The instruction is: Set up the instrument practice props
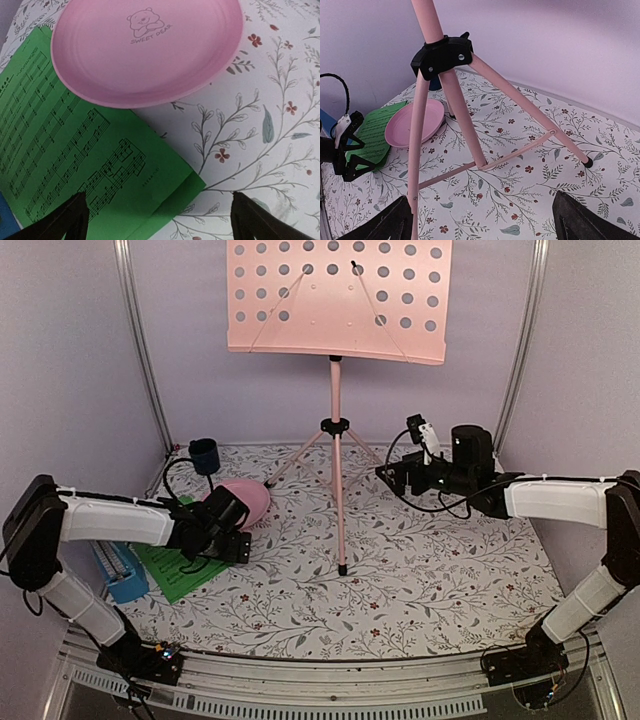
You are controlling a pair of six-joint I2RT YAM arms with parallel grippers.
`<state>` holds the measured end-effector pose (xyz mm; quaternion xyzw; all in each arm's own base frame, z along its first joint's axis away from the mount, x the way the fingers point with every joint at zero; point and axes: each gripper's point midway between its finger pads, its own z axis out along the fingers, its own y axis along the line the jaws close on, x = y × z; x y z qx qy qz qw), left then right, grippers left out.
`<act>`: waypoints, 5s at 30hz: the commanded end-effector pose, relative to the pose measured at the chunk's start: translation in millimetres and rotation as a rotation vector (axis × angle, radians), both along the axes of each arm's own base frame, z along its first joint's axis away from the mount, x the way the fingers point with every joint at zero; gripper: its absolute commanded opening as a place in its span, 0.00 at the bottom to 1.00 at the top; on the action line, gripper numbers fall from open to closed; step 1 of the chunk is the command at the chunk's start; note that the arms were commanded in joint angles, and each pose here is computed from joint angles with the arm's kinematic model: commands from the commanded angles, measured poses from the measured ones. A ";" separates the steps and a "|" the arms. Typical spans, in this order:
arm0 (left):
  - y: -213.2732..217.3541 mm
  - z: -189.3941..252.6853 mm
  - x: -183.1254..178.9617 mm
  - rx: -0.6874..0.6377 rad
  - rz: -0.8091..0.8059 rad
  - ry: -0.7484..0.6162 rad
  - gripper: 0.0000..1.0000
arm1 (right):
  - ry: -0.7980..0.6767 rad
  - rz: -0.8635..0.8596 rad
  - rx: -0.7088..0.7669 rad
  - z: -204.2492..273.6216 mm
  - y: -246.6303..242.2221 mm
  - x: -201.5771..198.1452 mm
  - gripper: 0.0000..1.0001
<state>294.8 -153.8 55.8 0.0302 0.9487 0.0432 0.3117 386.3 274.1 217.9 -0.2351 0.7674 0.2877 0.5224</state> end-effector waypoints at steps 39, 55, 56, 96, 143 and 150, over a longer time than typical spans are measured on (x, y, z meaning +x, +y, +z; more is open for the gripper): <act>26.9 -14.6 23.3 0.358 0.163 -0.003 0.27 | 0.043 0.015 -0.023 -22.9 6.0 -0.8 0.99; 46.4 62.7 25.4 0.153 0.238 -0.147 0.00 | 0.056 0.082 0.053 -4.1 14.5 -14.1 0.99; 37.8 73.3 26.4 0.125 0.210 -0.174 0.00 | 0.066 0.094 0.070 -1.2 16.6 -15.7 0.99; -340.2 85.0 -150.8 -0.084 -0.920 -0.410 0.00 | 0.967 0.284 0.261 -74.0 24.1 -156.8 0.87; -246.5 150.0 -124.1 -0.399 -0.962 -0.461 0.96 | 0.320 0.427 0.151 6.1 36.4 -158.2 0.00; -175.0 183.1 -110.2 -0.564 -0.921 -0.595 0.99 | 0.057 0.530 0.084 46.6 25.9 -184.1 0.00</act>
